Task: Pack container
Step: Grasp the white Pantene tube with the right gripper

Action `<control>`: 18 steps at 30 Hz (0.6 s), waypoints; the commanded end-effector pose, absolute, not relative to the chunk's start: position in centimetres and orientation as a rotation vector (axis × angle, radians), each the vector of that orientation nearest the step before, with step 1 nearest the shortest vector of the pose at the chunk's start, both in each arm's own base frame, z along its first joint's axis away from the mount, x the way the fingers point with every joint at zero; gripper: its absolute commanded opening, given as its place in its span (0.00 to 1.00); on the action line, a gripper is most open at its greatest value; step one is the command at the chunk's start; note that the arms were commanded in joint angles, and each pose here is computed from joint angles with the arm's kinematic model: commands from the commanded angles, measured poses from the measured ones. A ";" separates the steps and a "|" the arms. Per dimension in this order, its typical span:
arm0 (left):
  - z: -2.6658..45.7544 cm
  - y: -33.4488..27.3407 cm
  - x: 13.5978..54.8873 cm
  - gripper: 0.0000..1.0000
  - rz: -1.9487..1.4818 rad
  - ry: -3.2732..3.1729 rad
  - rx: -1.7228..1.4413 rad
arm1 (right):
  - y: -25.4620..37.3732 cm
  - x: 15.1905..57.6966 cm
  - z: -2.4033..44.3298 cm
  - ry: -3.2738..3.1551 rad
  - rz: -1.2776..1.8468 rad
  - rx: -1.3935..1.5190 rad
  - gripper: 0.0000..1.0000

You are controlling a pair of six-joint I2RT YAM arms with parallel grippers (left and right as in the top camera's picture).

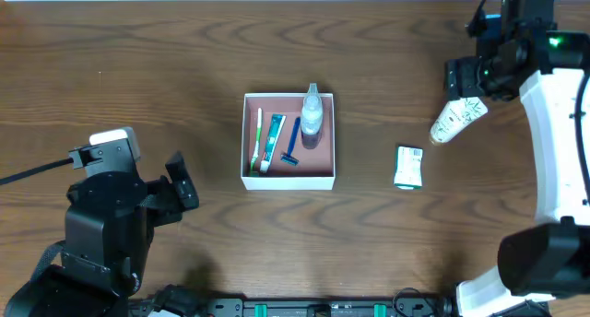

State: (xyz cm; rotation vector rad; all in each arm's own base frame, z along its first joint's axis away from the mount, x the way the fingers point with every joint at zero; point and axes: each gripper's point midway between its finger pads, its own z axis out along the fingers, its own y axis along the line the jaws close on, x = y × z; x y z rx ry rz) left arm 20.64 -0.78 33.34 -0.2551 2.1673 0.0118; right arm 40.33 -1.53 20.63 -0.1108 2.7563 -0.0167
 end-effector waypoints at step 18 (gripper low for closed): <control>33.5 -0.4 20.6 0.98 0.030 2.161 -0.262 | -1.5 39.2 18.9 2.842 -0.075 0.143 0.01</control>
